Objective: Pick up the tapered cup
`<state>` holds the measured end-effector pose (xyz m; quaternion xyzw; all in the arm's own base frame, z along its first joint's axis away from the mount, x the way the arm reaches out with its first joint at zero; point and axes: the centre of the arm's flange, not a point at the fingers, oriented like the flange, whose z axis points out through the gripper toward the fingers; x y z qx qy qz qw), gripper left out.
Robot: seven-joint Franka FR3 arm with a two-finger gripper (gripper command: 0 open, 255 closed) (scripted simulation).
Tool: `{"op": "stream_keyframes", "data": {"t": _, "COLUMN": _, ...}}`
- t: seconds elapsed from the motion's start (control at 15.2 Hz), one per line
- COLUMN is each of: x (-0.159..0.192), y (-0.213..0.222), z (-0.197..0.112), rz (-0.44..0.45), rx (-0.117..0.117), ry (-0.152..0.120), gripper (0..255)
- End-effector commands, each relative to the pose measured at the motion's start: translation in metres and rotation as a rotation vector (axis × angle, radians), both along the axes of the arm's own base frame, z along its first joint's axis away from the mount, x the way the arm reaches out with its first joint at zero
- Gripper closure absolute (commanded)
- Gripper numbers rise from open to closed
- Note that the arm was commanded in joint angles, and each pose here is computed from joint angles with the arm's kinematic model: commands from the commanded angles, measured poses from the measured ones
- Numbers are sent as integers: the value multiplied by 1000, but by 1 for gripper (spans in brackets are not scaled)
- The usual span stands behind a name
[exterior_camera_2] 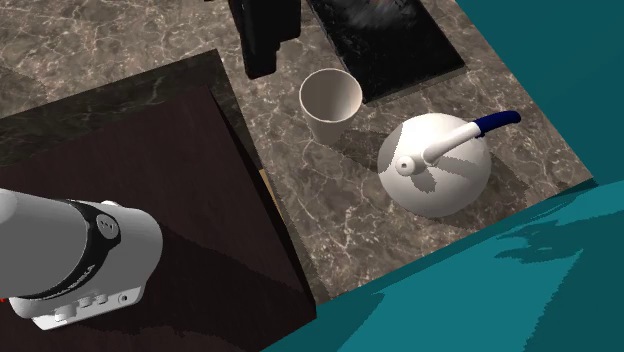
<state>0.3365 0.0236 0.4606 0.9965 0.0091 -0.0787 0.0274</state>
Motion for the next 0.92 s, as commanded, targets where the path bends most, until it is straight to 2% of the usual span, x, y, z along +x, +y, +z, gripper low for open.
{"op": "stream_keyframes", "data": {"t": 0.0, "x": 14, "y": 13, "z": -22, "rz": -1, "rx": -9, "ry": -9, "gripper": 0}}
{"op": "stream_keyframes", "data": {"t": 0.86, "x": 91, "y": 78, "z": -161, "rz": -7, "rx": -73, "ry": -49, "gripper": 0}}
